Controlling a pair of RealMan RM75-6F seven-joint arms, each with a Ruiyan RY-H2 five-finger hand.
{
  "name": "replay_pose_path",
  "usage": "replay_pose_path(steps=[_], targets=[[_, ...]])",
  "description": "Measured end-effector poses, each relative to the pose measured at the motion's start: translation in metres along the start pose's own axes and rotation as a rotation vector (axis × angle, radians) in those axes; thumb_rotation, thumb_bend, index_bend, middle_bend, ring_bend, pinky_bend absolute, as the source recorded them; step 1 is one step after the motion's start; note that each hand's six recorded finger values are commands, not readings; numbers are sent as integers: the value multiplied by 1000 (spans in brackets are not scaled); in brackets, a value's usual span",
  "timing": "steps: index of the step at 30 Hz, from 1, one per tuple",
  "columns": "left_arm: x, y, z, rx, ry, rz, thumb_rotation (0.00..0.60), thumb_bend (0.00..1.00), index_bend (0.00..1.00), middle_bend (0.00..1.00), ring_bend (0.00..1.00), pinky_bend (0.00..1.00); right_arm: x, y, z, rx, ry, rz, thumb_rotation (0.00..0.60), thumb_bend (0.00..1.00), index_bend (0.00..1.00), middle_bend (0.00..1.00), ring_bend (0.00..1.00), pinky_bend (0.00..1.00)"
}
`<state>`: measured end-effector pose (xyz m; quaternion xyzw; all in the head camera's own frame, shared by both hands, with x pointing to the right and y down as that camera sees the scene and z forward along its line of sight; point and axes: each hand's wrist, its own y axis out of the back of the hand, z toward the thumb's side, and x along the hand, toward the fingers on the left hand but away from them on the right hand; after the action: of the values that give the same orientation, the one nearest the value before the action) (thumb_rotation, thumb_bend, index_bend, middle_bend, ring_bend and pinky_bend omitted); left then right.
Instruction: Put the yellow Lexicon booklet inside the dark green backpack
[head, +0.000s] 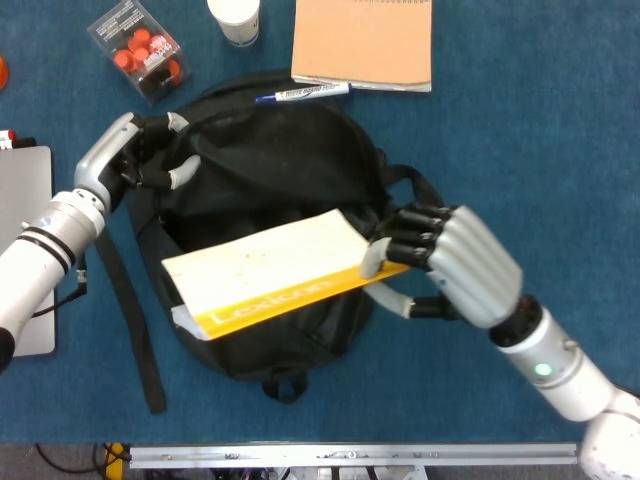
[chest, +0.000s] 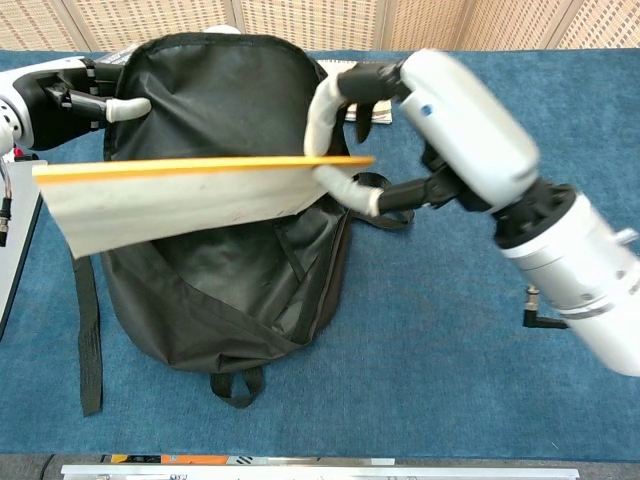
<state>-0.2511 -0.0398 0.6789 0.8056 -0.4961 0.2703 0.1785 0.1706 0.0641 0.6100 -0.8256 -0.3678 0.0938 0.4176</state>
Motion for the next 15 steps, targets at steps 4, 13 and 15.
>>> replay_pose_path(steps=[4, 13, 15], targets=[[-3, 3, 2, -11, 3, -4, 600, 403, 558, 316, 218, 142, -4, -21, -4, 4, 3, 38, 600, 393, 759, 687, 482, 551], [-8, 11, 4, -42, 16, -4, 600, 403, 561, 312, 217, 142, -13, -56, -21, 71, 29, 116, 600, 392, 767, 690, 487, 551], [-10, 15, 5, -45, 16, 2, 600, 403, 560, 311, 217, 142, -15, -62, -27, 103, 35, 131, 600, 391, 767, 691, 487, 553]])
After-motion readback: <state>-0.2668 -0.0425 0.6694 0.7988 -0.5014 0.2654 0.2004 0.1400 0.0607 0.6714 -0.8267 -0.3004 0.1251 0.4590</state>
